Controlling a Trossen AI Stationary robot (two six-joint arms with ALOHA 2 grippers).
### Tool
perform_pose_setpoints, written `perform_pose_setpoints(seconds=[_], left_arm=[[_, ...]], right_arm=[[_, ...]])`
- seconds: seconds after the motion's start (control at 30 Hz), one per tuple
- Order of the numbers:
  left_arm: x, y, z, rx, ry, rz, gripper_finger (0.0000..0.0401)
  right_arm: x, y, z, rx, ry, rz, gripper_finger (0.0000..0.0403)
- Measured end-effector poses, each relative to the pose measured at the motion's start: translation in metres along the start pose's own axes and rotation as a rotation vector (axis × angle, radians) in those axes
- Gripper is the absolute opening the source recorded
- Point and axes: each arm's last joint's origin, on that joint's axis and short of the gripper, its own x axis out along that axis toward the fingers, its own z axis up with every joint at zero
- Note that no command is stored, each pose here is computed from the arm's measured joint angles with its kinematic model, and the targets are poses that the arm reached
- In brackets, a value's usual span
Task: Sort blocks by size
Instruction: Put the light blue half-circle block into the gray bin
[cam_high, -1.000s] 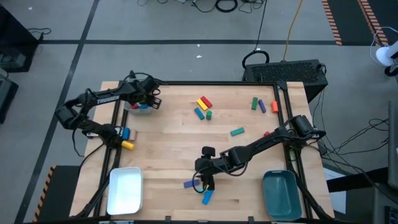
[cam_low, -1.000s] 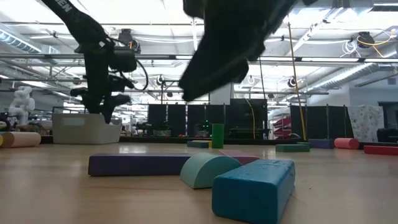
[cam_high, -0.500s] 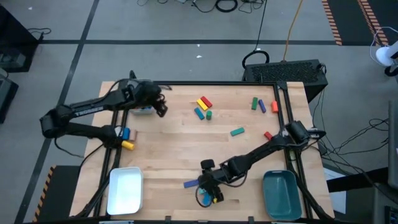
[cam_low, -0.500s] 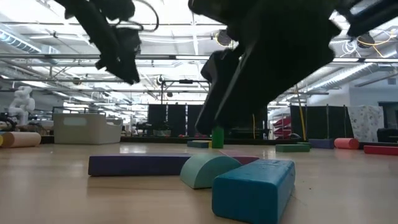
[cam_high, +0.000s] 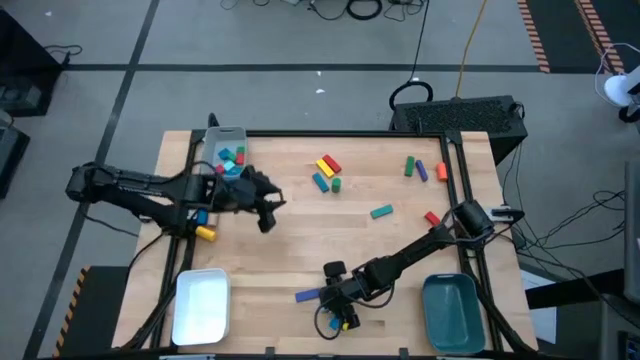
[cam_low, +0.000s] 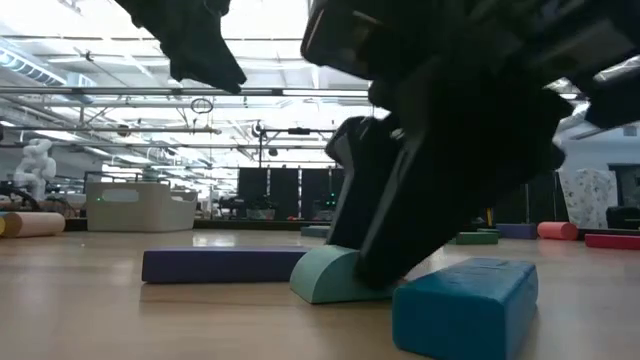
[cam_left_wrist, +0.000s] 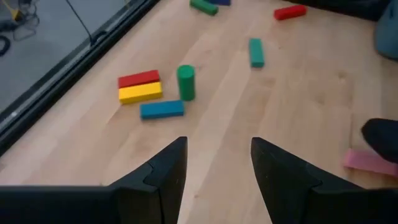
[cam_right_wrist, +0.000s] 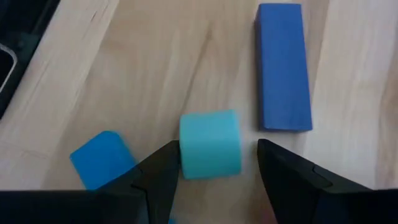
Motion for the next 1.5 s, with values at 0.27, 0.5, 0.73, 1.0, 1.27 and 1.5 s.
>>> perform_pose_setpoints(seconds=[0.27,0.5,0.73,1.0,1.27,1.5], left_arm=[[0.001,-0.034,-0.015,0.04,0.016,-0.017,0.018],[0.016,-0.063,-0.028,0.102,0.031,-0.054,0.018],[0.037,-0.08,-0.041,0.141,0.063,-0.058,0.018],[0.05,-0.1,-0.043,0.085,-0.008,-0.122,0.018],[0.059,-0.103,-0.04,-0.277,0.019,-0.213,0.018],[0.061,-0.104,-0.031,-0.414,0.037,-0.34,0.018]], right_arm=[[0.001,-0.001,-0.002,0.005,0.012,-0.009,0.0186],[0.001,-0.001,-0.002,0.006,0.012,-0.011,0.0122],[-0.002,-0.002,-0.002,-0.01,0.009,-0.083,0.0106],[-0.019,-0.002,-0.002,-0.024,0.026,-0.235,0.0107],[-0.045,0.004,0.004,-0.04,-0.091,-0.609,0.0112],[-0.073,0.008,0.01,-0.015,-0.187,-0.794,0.0111]])
